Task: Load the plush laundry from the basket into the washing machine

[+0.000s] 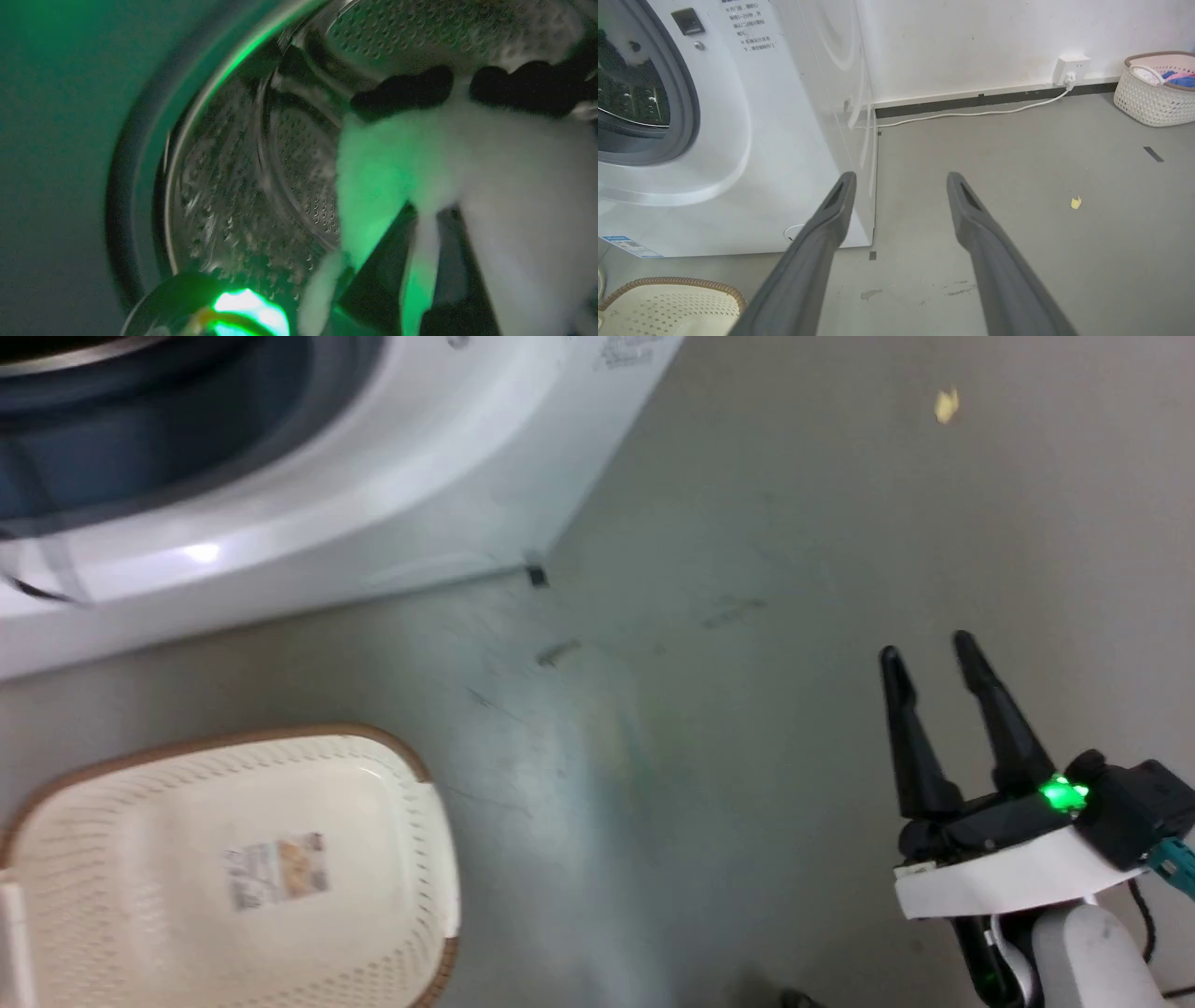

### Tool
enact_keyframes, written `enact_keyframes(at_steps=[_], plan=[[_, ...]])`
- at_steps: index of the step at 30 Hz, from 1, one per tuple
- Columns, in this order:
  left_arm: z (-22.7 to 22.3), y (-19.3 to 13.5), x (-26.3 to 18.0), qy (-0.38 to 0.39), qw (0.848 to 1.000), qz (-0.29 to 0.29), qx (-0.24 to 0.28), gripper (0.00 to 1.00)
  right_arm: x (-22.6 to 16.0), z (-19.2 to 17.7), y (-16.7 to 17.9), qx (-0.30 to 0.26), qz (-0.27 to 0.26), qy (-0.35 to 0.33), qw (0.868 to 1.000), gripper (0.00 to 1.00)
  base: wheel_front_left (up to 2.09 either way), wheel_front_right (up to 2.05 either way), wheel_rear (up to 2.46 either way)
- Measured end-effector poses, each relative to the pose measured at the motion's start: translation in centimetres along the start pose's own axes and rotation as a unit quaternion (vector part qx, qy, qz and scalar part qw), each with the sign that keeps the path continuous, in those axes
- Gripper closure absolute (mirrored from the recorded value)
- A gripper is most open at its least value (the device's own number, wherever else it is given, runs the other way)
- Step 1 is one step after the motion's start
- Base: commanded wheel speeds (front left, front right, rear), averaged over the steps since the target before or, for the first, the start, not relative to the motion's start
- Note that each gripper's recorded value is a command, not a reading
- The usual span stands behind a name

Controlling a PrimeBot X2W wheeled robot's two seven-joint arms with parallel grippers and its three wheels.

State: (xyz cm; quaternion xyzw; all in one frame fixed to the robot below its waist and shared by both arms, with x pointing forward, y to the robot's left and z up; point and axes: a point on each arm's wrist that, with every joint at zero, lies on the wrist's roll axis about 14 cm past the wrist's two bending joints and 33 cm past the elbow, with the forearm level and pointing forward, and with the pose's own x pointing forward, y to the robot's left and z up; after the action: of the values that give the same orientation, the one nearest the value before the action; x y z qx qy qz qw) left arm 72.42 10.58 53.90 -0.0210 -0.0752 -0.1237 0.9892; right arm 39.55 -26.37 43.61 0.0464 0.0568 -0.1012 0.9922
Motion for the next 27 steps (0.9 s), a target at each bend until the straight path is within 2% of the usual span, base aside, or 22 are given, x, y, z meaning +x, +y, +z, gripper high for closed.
enact_keyframes(at_steps=[1, 3, 5, 10, 18, 19, 20, 27], plan=[[-0.9, 0.4, 0.7, 0.009, 1.000, 0.004, 0.004, 1.00, 0.0, -0.4, -0.2, 0.000, -0.004, 0.007, 1.000, 0.00, 0.00, 0.00, 0.00], [-5.0, 0.9, 1.5, 0.073, 0.997, 0.013, 0.006, 1.00, 0.0, -1.3, -0.5, -0.002, -0.010, 0.021, 1.000, 0.00, 0.00, 0.00, 0.00], [-9.3, 0.2, 1.3, 0.122, 0.992, 0.010, -0.003, 1.00, 0.1, -2.0, -0.8, -0.004, -0.015, 0.031, 0.999, 0.00, 0.00, 0.00, 0.00], [-14.5, -1.2, 1.3, 0.169, 0.986, -0.006, -0.002, 1.00, 0.3, -3.1, -1.5, -0.011, -0.024, 0.047, 0.999, 0.00, 0.00, 0.00, 0.00], [-14.4, -0.9, 0.2, 0.183, 0.983, -0.007, 0.009, 1.00, 0.6, -2.1, -1.1, -0.018, -0.015, 0.032, 0.999, 0.00, 0.00, 0.00, 0.00], [-14.0, -1.0, 0.0, 0.180, 0.984, -0.009, 0.013, 0.64, 0.7, -1.8, -0.9, -0.021, -0.012, 0.027, 0.999, 0.00, 0.00, 0.00, 0.00], [-14.0, -1.0, 0.0, 0.180, 0.984, -0.009, 0.013, 0.00, 0.7, -1.8, -0.9, -0.021, -0.012, 0.027, 0.999, 0.00, 0.00, 0.00, 0.00], [-12.2, -1.1, -2.4, 0.174, 0.984, -0.014, 0.016, 0.00, 0.7, 0.6, -0.4, -0.033, -0.001, -0.009, 0.999, 0.00, 0.00, 0.00, 0.00]])
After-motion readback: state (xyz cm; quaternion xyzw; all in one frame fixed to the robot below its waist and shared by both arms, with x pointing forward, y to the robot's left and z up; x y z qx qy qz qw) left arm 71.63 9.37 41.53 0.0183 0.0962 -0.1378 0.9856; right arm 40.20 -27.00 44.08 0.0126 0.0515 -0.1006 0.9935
